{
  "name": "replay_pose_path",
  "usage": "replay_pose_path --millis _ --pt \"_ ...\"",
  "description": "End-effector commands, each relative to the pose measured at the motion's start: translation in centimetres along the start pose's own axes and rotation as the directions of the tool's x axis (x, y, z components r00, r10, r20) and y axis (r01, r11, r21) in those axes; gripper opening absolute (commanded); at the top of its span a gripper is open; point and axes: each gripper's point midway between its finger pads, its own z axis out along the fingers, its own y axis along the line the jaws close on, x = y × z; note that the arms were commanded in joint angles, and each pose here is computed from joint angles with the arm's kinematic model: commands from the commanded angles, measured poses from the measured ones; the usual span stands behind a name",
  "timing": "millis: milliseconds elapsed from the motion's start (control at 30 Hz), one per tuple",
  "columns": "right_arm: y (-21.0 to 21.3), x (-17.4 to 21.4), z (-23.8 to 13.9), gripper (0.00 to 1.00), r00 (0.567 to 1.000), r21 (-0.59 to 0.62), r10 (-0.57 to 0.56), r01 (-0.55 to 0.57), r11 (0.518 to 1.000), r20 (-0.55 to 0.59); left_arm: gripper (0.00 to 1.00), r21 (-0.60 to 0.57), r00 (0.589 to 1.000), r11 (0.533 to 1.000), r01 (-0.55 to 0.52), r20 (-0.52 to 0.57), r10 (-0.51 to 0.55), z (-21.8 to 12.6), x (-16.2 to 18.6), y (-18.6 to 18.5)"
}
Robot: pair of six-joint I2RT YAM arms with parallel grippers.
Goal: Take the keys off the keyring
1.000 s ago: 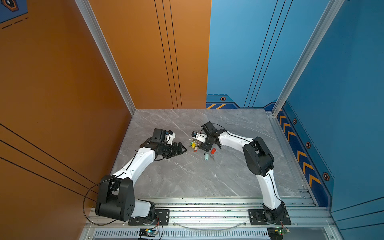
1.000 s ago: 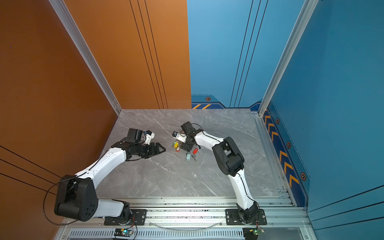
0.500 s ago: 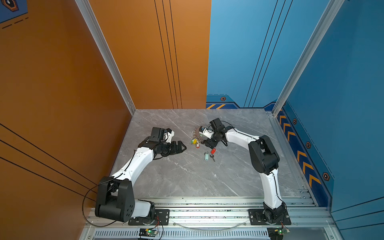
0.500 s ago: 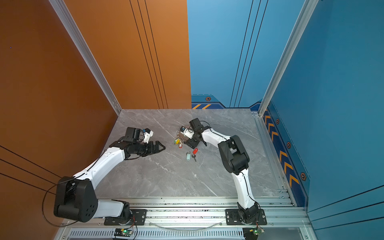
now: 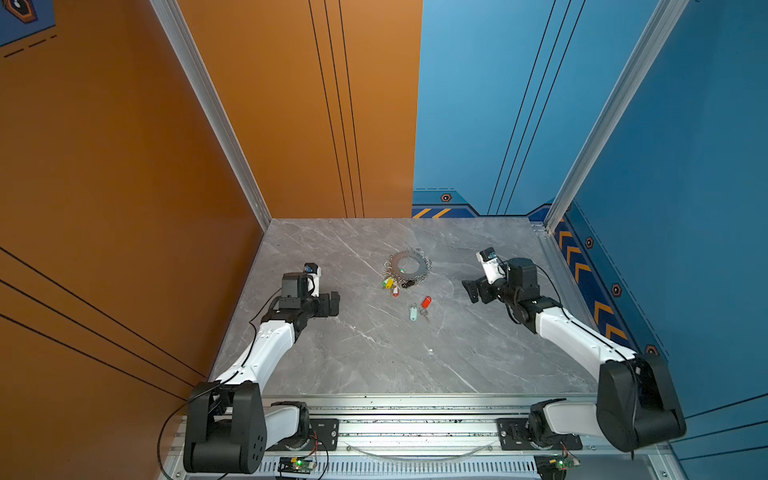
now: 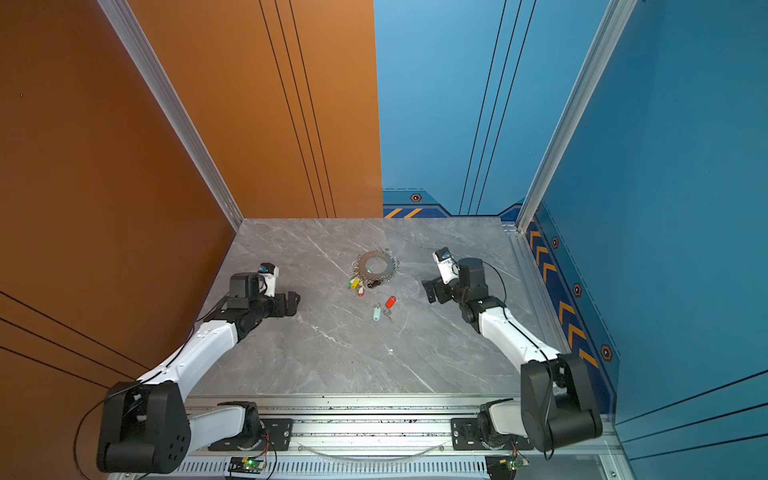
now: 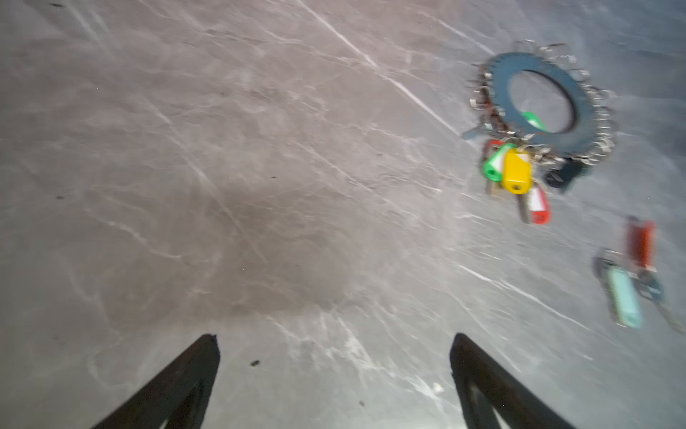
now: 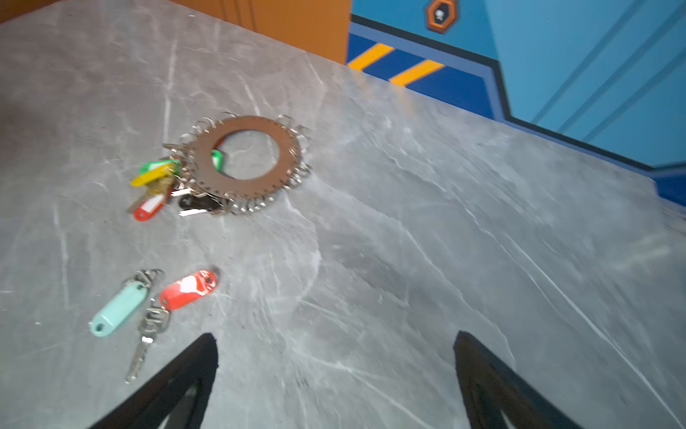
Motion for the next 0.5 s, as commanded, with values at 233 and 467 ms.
replay_pose_path --millis 233,467 --pt "-5.4 5.4 -4.4 1.0 0.969 0.342 0.119 -0.189 0.921 0.215 0.98 -0.243 0.981 0.969 0.042 0.191 0.006 1.8 -1.5 4.5" --pt "-6.0 5.1 -3.1 1.0 0.96 0.331 0.113 -0.197 0.923 0.256 0.98 -0.275 0.964 0.96 0.051 0.264 0.025 2.5 -2.8 4.3"
